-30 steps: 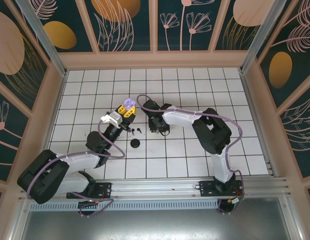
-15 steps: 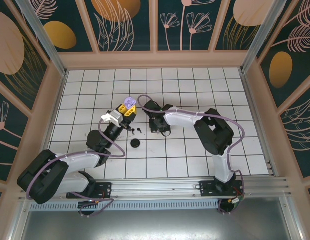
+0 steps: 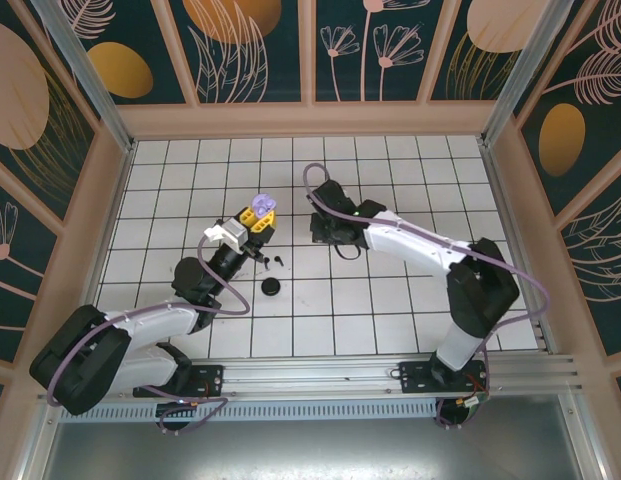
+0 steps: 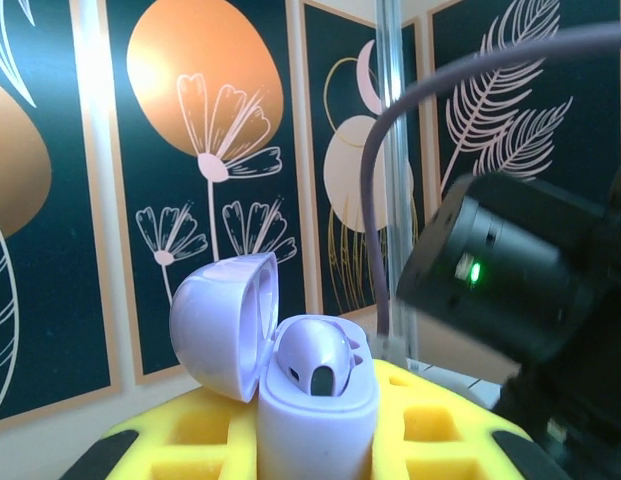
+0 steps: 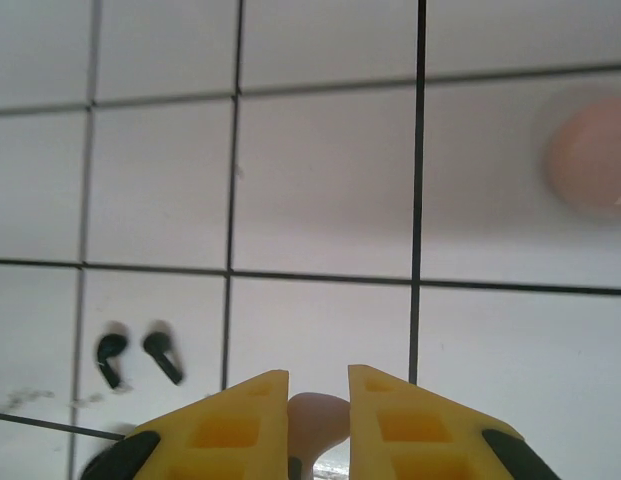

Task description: Insert wireless bluetooth earbuds into charging case

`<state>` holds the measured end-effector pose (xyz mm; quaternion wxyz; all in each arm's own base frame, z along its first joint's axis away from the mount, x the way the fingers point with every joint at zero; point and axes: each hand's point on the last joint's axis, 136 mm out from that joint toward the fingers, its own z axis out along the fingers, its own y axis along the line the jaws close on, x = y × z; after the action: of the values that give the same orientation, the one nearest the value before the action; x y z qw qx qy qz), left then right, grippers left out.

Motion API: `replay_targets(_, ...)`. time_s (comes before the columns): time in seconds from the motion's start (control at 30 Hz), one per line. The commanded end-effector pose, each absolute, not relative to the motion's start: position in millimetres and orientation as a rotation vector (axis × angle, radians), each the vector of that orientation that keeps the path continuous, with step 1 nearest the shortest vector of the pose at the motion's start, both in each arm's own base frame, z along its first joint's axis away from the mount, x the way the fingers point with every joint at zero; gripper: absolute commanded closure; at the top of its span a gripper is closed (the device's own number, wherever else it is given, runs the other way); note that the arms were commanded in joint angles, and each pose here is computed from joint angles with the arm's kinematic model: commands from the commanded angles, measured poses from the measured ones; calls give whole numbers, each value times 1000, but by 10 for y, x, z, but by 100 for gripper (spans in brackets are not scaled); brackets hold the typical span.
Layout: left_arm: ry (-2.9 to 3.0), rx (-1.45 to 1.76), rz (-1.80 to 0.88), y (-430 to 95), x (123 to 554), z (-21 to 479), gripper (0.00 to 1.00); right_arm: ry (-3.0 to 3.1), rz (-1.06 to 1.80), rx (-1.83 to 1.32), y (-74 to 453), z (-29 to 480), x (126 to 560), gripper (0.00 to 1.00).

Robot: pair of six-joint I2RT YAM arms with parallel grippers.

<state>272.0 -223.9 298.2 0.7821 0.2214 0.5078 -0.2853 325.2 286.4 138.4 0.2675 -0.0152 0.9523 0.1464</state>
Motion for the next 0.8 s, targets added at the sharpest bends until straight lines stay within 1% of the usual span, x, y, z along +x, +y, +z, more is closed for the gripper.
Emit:
replay_targets(0.0,1049,518,-618,-2275,2670,3118,100,2449,438,-34,2794,1828,3355,82)
replay_targets(0.23,1049,623,-631,-2423,2632,3093,100,2263,516,-81,2745,2670,3441,82)
replay_targets(0.43,1057,678,-632,-2523,2657,3092,100,2116,582,-139,2740,3294,3409,82)
replay_targets(0.6,1070,678,-663,-2586,2709,3095,100,2017,651,-183,2739,3673,3306,82)
replay_targets(0.77,1082,680,-689,-2654,2769,3089,100,1959,711,-225,2772,3868,3193,81)
